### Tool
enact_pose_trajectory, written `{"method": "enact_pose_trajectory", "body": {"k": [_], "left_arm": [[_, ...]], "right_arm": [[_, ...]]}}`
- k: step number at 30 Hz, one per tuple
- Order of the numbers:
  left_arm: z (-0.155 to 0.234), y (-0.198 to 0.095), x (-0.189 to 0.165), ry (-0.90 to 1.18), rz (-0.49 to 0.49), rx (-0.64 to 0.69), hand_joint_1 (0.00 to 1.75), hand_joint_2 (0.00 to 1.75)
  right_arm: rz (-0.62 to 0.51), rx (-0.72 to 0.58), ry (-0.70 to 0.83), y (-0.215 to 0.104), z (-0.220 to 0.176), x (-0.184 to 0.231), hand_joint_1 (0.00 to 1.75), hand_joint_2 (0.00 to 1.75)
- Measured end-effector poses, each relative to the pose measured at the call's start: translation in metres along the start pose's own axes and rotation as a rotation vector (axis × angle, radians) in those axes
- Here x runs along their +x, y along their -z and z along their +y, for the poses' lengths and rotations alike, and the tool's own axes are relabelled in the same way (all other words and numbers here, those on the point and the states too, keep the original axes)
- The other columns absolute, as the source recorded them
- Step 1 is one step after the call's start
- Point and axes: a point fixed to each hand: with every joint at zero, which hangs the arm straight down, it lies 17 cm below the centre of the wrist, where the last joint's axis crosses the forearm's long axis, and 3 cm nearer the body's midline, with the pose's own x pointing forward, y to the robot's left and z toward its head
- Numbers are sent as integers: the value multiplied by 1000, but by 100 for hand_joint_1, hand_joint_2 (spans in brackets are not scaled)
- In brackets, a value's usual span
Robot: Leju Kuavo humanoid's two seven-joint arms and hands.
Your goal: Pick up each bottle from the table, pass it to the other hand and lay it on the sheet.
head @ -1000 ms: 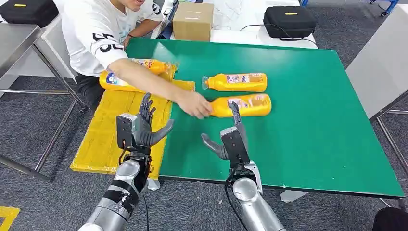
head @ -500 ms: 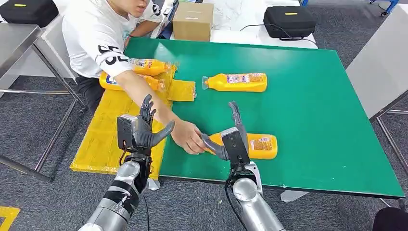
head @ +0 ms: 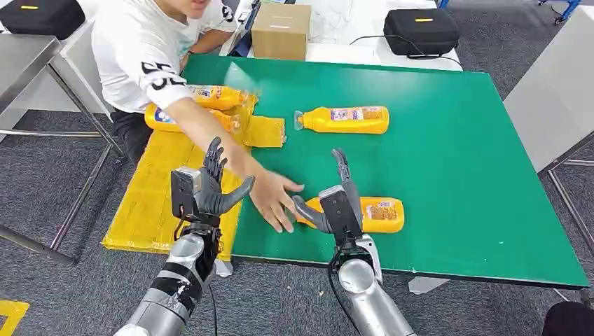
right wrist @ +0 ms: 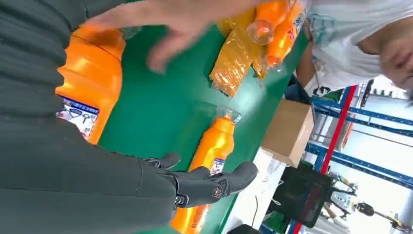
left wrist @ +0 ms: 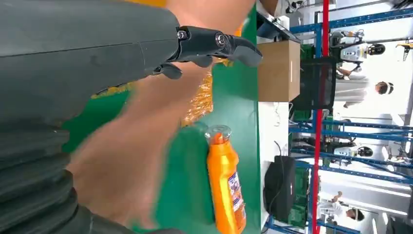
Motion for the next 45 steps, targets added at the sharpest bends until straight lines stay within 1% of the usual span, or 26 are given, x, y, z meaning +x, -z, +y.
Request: {"method": "enact_pose_trajectory", "body": {"k": [5,13,19,27,30,36,39,41,45], "left_arm": [[0,0,0,-1,0,0,0,175],[2,-1,-1,-6,4,3,0,175],[2,-5,-5,-19,15,1,0,175],[2,-10,-6,-43,15,-10,0,175],[3,-11,-7,-49,18,-12,0,175],[5,-12,-6,-51,16,-6,0,175],[5,-12,-6,-57,20,-10,0,175],[5,-12,-7,-66,24,-11,0,175],[8,-14,-10,-82,38,-9,0,175]], "right_arm": [[9,7,-28,-1,-1,-4,0,175],[42,28,-95,-5,-4,-21,0,175],[87,56,-229,-13,-10,-45,0,175],[193,135,-424,-31,-28,-99,0,175],[227,155,-470,-38,-35,-116,0,175],[257,166,-500,-43,-43,-130,0,175],[262,195,-540,-43,-45,-135,0,175],[269,213,-571,-43,-49,-141,0,175],[299,255,-685,-43,-67,-157,0,175]]}}
